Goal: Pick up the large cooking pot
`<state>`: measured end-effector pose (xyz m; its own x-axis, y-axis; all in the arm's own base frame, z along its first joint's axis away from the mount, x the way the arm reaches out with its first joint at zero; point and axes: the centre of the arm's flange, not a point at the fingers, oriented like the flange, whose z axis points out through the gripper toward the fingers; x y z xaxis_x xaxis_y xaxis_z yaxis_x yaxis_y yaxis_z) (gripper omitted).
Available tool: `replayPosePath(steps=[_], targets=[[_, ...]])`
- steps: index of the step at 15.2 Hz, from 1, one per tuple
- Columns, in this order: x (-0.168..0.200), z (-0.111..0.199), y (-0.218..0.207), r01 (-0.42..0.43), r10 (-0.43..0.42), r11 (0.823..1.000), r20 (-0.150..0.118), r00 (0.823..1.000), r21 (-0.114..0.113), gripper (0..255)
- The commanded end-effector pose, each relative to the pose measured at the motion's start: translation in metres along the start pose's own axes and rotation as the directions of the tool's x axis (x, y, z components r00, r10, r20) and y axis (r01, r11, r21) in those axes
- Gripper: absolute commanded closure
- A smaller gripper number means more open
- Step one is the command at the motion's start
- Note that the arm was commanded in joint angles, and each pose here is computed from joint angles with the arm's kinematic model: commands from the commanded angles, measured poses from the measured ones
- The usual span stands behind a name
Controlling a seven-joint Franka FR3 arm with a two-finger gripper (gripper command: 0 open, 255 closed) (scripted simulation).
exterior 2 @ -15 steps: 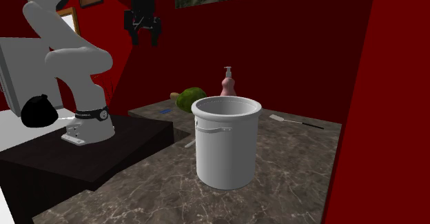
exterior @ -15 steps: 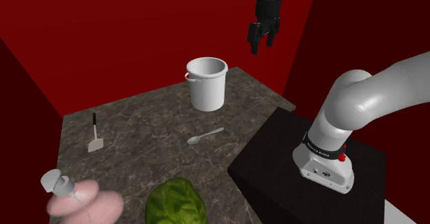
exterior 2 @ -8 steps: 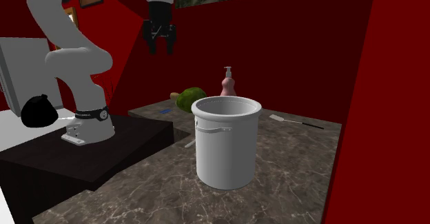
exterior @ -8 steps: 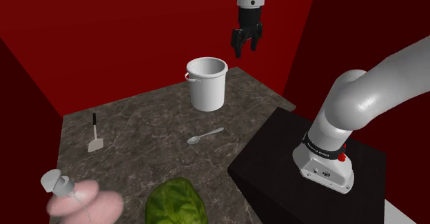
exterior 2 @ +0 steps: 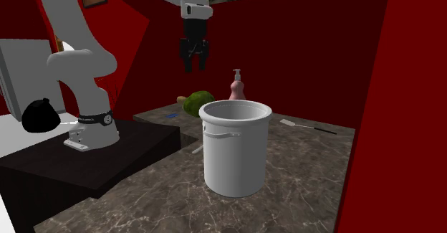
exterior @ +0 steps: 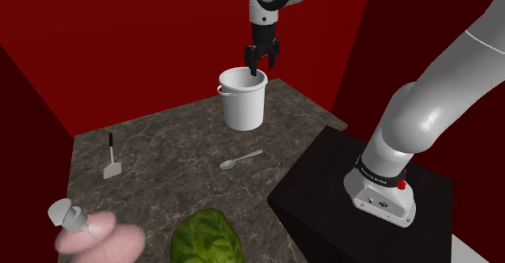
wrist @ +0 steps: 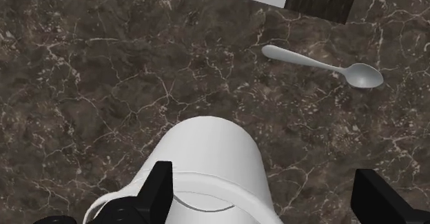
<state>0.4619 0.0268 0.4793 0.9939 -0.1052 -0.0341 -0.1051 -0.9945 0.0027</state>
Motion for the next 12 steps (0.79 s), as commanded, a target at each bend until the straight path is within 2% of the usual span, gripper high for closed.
replayPosePath(steps=[1,12], targets=[[0.024,0.013,-0.004,0.003,-0.003,1.000,0.000,1.000,0.005,0],[0.150,0.075,-0.041,0.019,-0.019,0.999,0.004,1.000,0.033,0]])
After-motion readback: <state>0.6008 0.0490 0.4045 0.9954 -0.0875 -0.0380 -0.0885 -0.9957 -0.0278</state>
